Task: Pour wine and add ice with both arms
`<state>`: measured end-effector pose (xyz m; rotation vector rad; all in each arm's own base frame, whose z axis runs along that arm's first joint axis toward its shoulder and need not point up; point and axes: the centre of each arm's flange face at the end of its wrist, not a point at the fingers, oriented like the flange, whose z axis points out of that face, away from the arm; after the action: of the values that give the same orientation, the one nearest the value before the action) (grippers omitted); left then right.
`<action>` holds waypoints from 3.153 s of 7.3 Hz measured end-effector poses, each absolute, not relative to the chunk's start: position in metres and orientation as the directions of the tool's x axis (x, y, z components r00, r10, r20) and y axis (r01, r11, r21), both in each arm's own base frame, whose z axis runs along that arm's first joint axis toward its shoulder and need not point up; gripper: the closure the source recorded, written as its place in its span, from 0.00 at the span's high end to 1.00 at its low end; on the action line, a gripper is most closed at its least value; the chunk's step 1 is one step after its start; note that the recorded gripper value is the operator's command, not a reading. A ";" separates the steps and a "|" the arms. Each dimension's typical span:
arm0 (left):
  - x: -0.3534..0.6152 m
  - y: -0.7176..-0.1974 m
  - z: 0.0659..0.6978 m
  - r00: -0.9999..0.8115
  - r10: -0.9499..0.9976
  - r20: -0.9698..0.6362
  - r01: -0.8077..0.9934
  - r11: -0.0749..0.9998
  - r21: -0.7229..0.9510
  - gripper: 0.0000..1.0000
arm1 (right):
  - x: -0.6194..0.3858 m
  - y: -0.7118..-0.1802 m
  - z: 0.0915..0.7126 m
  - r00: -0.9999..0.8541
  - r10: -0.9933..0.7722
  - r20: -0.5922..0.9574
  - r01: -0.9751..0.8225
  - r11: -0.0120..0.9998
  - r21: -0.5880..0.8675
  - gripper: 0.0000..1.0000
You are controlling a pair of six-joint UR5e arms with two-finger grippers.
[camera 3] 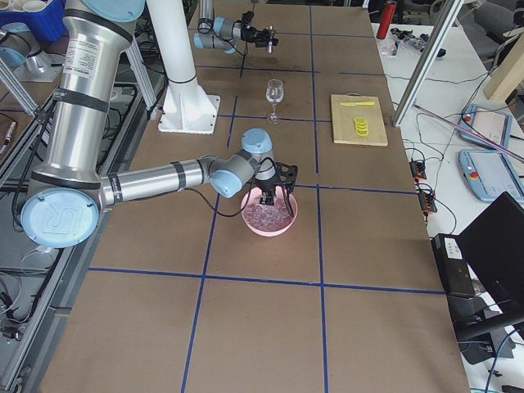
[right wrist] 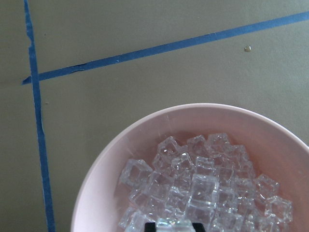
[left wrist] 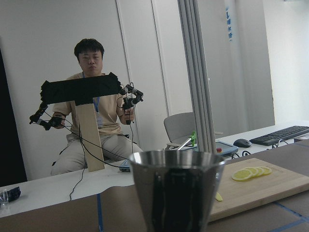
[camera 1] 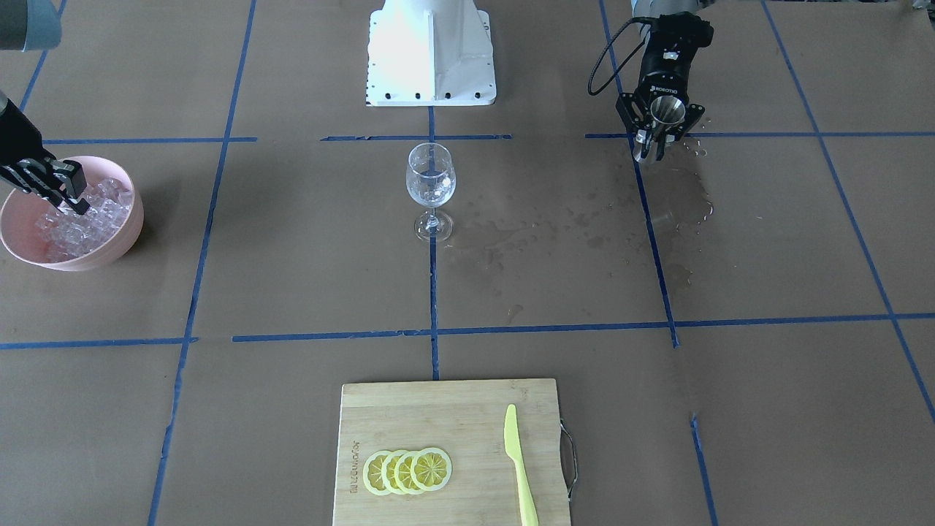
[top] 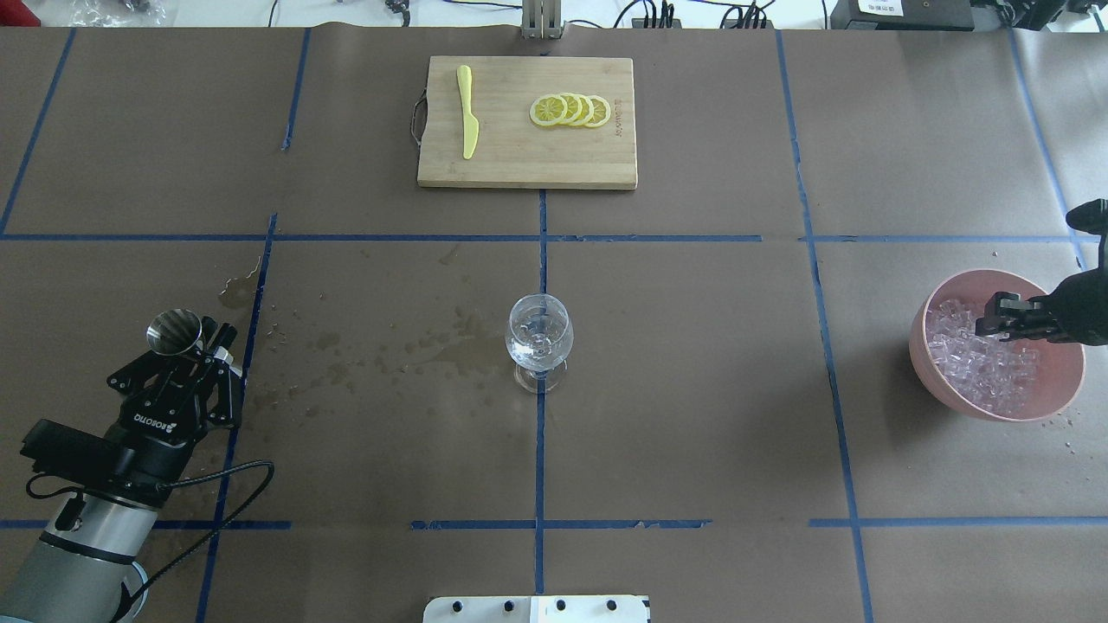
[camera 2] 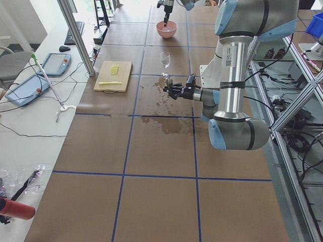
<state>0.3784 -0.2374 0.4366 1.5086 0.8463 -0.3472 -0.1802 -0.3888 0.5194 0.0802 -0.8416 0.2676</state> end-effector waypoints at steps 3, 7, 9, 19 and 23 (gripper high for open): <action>0.391 -0.236 0.471 0.645 0.316 -0.696 0.694 0.137 0.706 0.00 | -0.179 -0.388 0.512 0.628 0.195 0.753 -0.268 0.963 -0.026 0.00; 0.395 -0.241 0.498 0.703 0.305 -0.642 0.636 0.135 0.760 0.00 | -0.178 -0.387 0.506 0.624 0.189 0.759 -0.269 0.963 -0.020 0.00; 0.394 -0.250 0.503 0.759 0.288 -0.584 0.575 0.125 0.809 0.00 | -0.177 -0.386 0.507 0.625 0.191 0.757 -0.268 0.963 -0.021 0.00; 0.274 -0.270 0.513 0.743 0.298 -0.599 0.557 0.222 0.801 0.00 | -0.179 -0.385 0.506 0.624 0.186 0.759 -0.265 0.964 -0.019 0.00; 0.291 -0.275 0.507 0.718 0.194 -0.669 0.607 0.295 0.738 0.00 | -0.178 -0.384 0.499 0.618 0.178 0.766 -0.265 0.964 -0.010 0.00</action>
<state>0.2909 -0.2746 0.5067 1.2710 0.7667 -0.3140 -0.1784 -0.3844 0.4987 0.1074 -0.8681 0.2551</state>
